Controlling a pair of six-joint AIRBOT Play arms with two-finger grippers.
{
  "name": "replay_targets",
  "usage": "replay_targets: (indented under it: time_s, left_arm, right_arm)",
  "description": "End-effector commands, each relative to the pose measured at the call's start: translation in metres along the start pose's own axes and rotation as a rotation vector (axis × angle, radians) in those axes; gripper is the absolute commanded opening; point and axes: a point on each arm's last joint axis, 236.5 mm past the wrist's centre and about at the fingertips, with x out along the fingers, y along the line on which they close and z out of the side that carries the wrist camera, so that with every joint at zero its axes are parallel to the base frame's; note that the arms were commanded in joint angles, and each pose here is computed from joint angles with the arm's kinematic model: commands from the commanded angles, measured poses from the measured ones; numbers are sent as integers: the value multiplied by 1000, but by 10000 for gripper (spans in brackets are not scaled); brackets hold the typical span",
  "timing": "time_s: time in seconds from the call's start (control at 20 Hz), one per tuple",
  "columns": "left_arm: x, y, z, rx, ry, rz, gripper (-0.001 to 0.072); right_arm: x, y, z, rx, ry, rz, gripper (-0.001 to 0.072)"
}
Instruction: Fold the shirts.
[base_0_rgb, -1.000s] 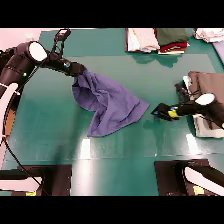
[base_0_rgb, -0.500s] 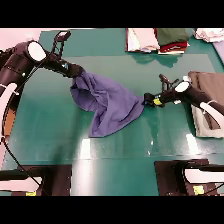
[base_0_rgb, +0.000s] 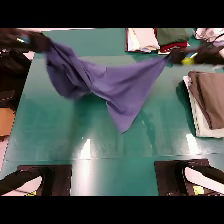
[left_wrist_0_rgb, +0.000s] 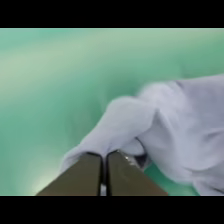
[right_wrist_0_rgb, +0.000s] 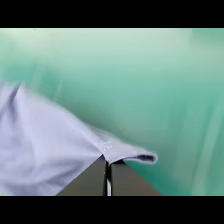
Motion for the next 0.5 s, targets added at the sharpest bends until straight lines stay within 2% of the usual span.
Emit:
replay_targets:
  time_s: [0.0,0.25,0.35,0.45]
  left_arm:
    - [-121,-8,60,42,-266,31,26]
    - [-261,-26,76,75,-524,42,25]
    - [-290,-31,72,82,-571,44,25]
    - [-285,-31,61,82,-519,41,25]
  right_arm:
    - [-127,40,73,-152,-249,-46,15]
    - [-257,80,103,-272,-485,-150,14]
    - [-285,82,108,-294,-523,-208,14]
    - [-294,78,112,-299,-520,-243,13]
